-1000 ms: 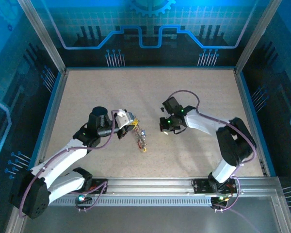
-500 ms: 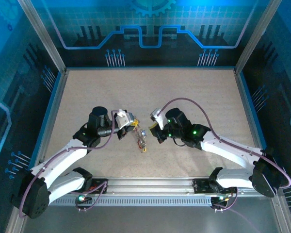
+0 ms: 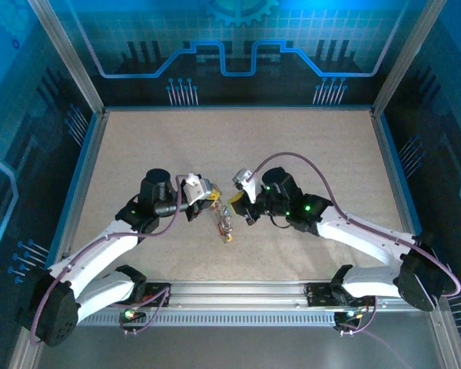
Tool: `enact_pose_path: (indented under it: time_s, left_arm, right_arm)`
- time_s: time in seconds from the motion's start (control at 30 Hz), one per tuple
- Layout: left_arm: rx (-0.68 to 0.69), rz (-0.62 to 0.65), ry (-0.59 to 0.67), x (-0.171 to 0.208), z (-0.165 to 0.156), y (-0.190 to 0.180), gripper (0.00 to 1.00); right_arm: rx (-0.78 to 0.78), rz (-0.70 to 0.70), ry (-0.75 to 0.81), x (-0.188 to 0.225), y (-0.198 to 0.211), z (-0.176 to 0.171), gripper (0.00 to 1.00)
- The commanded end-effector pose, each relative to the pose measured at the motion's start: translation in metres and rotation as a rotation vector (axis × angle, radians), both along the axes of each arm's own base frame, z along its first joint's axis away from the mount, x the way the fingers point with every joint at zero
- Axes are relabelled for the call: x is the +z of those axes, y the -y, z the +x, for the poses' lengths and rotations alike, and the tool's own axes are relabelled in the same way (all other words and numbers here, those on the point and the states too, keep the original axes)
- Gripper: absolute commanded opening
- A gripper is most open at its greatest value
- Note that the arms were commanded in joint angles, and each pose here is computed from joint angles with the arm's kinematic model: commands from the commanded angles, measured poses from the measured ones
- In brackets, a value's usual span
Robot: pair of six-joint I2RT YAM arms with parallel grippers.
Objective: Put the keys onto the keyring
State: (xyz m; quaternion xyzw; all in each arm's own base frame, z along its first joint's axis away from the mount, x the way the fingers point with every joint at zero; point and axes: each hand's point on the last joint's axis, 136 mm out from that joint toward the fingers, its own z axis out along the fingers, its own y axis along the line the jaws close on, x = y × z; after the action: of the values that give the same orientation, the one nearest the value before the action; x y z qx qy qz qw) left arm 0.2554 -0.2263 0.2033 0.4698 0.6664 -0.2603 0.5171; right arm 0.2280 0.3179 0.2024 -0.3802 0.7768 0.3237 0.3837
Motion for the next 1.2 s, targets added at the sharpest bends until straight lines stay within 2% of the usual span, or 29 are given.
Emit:
enact_pose_path:
  time_s: [0.0, 0.97, 1.17]
  left_arm:
    - [-0.044, -0.021, 0.044, 0.013, -0.004, 0.005, 0.00]
    - [-0.059, -0.021, 0.051, 0.013, -0.006, 0.007, 0.00]
    - [-0.079, -0.013, 0.058, 0.012, -0.010, 0.008, 0.00]
  right_arm:
    - [0.034, 0.073, 0.053, 0.031, -0.016, 0.004, 0.00]
    - [-0.080, 0.048, -0.013, 0.021, -0.023, 0.028, 0.00]
    - [-0.122, 0.039, -0.068, 0.019, -0.017, 0.033, 0.00]
